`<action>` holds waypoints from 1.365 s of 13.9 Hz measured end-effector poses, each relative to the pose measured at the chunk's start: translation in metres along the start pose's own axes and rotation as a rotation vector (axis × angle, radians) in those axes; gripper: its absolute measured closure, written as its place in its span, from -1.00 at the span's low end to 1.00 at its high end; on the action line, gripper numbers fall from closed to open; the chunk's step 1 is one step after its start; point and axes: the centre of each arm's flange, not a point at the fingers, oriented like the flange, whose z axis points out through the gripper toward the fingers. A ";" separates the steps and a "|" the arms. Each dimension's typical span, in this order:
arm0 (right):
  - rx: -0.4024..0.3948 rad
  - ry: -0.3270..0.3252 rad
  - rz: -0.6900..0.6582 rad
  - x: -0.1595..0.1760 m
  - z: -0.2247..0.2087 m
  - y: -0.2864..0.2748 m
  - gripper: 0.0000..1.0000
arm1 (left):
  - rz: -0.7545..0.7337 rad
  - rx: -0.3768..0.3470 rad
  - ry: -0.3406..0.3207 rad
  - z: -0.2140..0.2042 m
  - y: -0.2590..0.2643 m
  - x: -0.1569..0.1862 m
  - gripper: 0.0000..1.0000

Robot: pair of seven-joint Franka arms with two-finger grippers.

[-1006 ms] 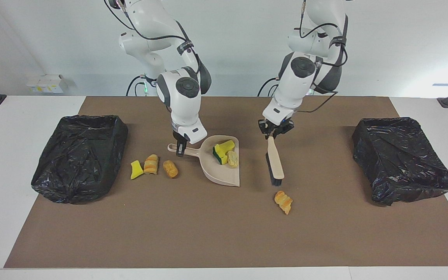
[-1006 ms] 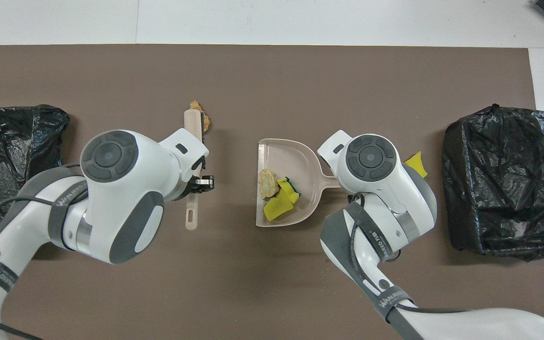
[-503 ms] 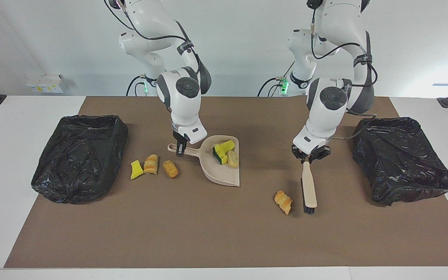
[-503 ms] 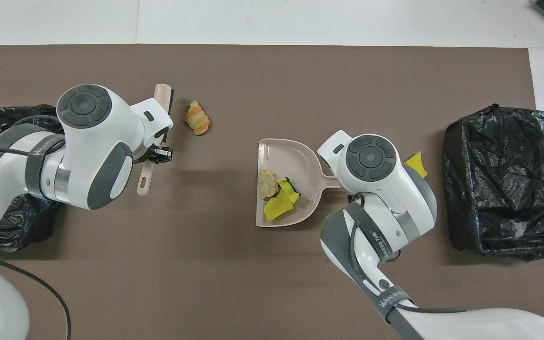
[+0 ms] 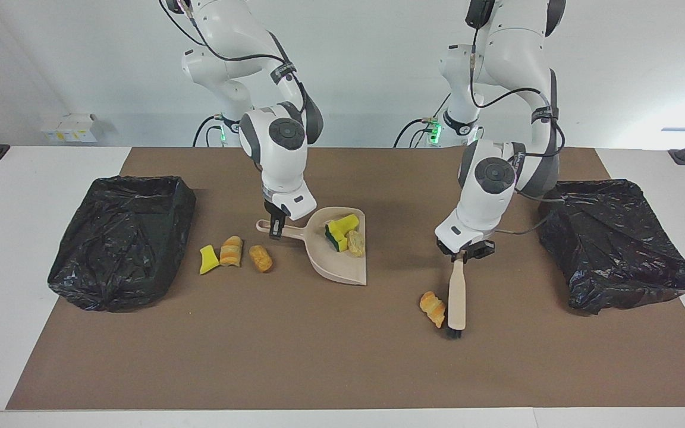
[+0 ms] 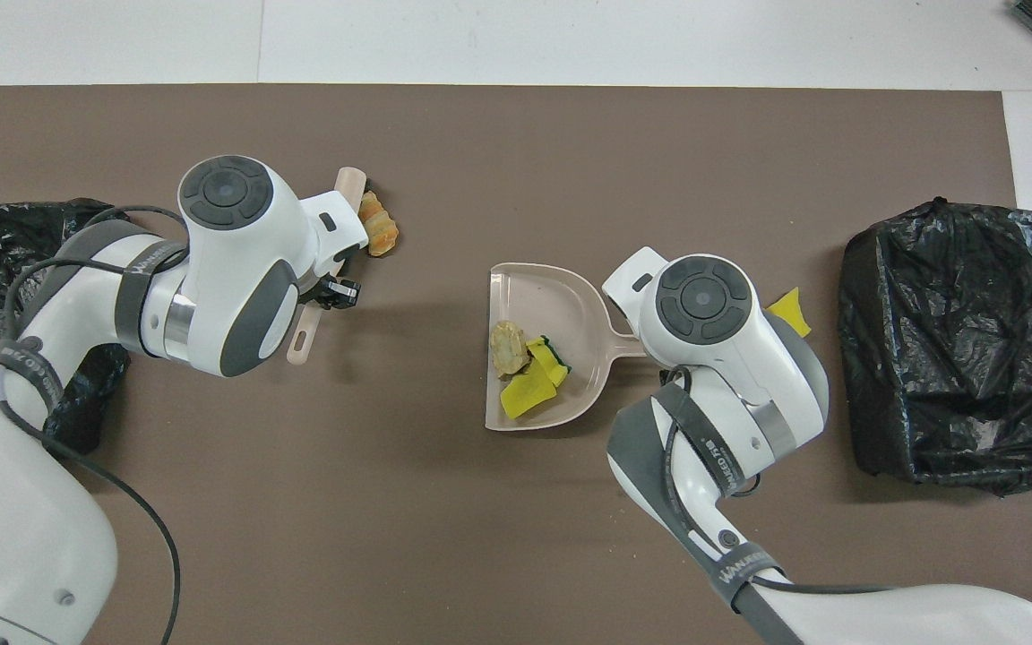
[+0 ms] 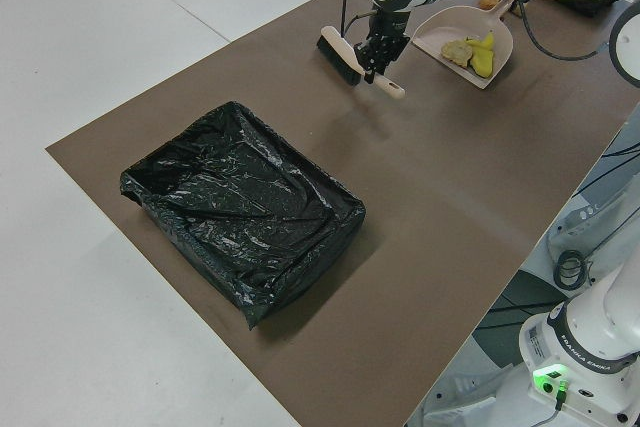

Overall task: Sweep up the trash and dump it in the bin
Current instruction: 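Move the brush with the left gripper to the bread chunk, then sweep the bread chunk into the dustpan with the left gripper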

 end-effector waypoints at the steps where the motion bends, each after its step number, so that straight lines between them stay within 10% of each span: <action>1: 0.000 0.000 0.000 0.000 0.000 0.000 0.35 | 0.007 0.004 -0.014 -0.001 0.017 -0.003 0.48; 6: 0.000 0.000 0.000 0.000 0.000 0.000 0.35 | 0.041 0.028 -0.089 -0.010 0.103 -0.031 0.48; 12: 0.003 -0.001 0.003 -0.001 0.001 0.000 0.35 | 0.029 -0.156 -0.130 -0.044 0.176 -0.079 0.48; 19: 0.005 0.000 0.043 -0.023 0.003 0.011 0.35 | -0.106 -0.231 -0.069 -0.099 0.148 -0.087 0.48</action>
